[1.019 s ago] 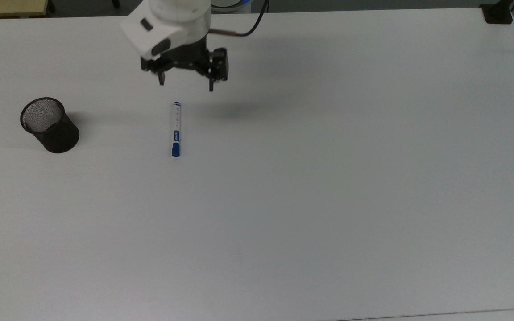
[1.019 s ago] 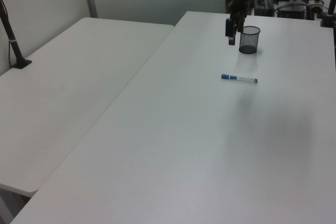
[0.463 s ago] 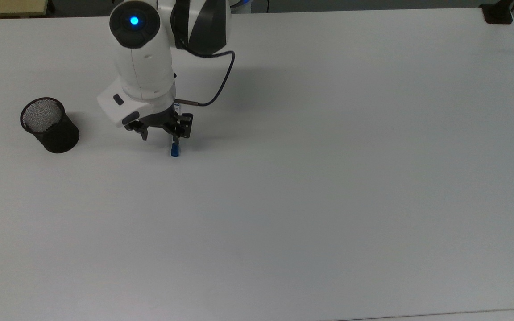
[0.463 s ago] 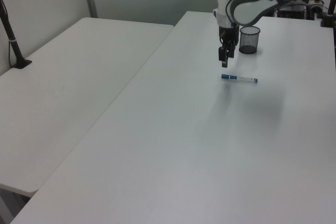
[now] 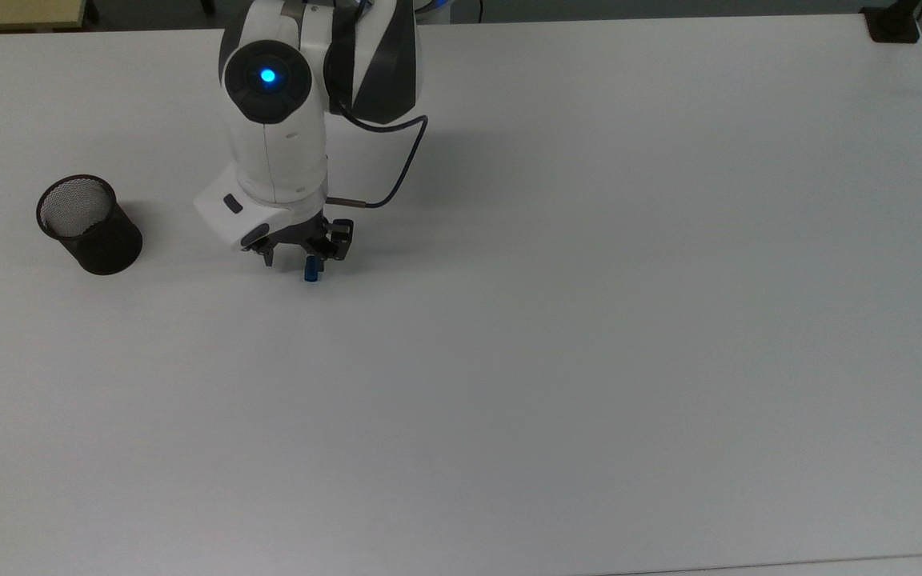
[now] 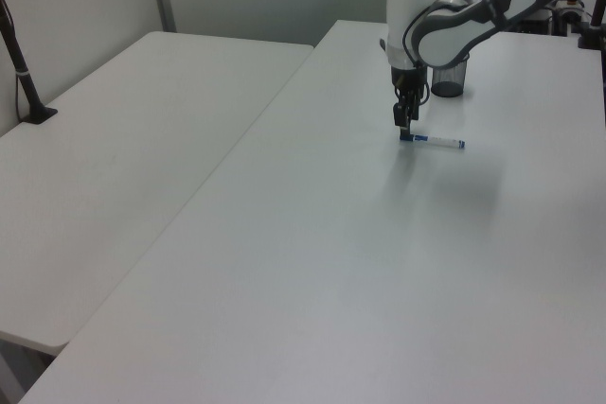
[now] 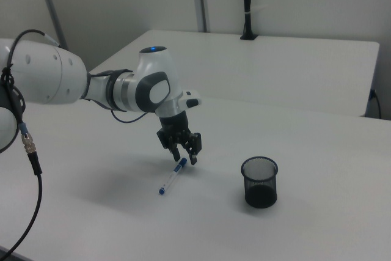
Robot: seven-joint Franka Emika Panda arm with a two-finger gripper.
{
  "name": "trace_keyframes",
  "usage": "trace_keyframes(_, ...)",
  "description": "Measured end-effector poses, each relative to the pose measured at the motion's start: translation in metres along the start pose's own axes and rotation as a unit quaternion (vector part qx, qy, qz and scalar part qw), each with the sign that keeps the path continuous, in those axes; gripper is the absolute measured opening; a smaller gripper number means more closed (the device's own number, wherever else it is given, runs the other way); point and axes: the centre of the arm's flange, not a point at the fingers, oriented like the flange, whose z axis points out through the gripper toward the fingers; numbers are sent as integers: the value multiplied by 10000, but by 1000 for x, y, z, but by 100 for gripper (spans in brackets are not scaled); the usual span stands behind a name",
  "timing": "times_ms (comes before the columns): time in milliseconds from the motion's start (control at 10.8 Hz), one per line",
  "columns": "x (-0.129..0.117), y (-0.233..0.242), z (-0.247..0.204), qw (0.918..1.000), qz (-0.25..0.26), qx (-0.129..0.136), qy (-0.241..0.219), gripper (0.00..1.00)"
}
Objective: Insert the marker
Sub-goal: 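Close the gripper on the marker near its blue cap, then lift the marker and carry it over the black mesh cup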
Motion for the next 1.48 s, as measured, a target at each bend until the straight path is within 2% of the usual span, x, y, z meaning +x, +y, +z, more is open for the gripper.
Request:
trace_keyframes(93,-1,-2,8,10000,-41,-22,-12,63)
trace_keyframes(185,-2,-4,15,10000,-72,-39,-30,56)
trace_keyframes(371,-1,-7,14,9999,-104,-33,-15,22)
trace_keyframes(463,0,-6,11,9999,-110,-52,10,17)
trace_keyframes(741,2,-4,7,9999,-90,-55,62,17)
trace_keyframes(1112,17,45,-48,9977,292,-120,608,17)
trace_keyframes(1297,17,89,-77,9941,613,-181,875,17)
trace_keyframes(1483,16,135,-106,9841,944,-263,1484,17)
